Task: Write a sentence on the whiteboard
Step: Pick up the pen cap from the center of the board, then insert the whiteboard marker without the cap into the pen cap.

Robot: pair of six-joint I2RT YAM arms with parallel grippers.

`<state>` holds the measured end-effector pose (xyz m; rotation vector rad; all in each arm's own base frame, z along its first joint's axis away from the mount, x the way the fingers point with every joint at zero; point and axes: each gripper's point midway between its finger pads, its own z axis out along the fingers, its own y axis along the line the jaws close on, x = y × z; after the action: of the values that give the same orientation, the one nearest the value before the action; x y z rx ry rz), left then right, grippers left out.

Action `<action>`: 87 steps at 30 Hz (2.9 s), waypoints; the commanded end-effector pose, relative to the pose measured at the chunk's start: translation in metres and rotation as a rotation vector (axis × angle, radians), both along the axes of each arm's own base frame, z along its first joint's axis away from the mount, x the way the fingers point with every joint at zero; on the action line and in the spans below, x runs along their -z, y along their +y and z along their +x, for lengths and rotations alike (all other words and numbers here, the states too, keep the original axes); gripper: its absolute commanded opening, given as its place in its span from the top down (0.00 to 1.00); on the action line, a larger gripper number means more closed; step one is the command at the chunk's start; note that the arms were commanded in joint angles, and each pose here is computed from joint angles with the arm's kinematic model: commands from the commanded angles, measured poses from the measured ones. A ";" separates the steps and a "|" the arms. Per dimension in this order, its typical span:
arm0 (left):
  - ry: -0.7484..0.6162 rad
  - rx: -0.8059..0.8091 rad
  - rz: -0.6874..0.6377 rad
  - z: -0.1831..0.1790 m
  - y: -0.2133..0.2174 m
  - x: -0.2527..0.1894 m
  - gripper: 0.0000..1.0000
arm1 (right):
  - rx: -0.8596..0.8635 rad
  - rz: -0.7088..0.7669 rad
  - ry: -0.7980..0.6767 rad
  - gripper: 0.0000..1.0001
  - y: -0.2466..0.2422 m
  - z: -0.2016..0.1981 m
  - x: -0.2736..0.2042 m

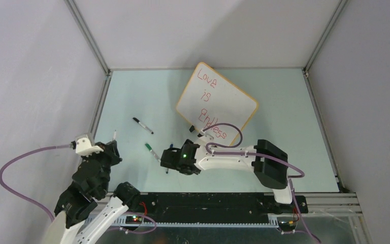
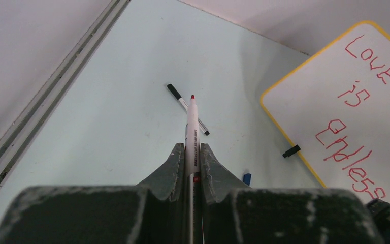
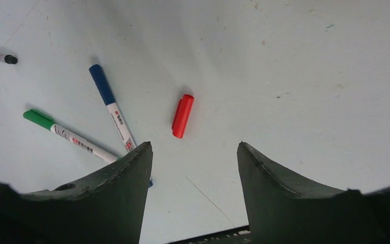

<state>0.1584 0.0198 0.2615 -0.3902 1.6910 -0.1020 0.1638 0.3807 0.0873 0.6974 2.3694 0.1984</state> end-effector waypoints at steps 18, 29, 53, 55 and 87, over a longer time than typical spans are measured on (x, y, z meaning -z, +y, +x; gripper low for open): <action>-0.072 -0.005 -0.048 -0.001 0.001 -0.008 1.00 | 0.065 0.060 0.245 0.53 0.038 0.020 0.065; -0.059 0.074 -0.033 0.003 -0.014 -0.006 1.00 | -0.038 -0.007 0.095 1.00 0.024 0.031 0.028; 0.134 0.963 0.017 -0.008 -0.179 -0.002 1.00 | -1.096 -0.829 -0.764 1.00 -0.112 0.005 -0.091; 0.136 0.996 0.007 -0.008 -0.186 -0.001 1.00 | -1.145 -0.732 -0.895 1.00 -0.108 0.005 -0.101; 0.268 1.300 -0.129 -0.038 -0.231 0.031 1.00 | -1.806 -0.389 -0.993 1.00 -0.056 -0.002 -0.103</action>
<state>0.1243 -0.2055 0.2246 0.6712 1.9771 -1.0812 0.1575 0.3171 0.1702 -1.5311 1.4094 0.6308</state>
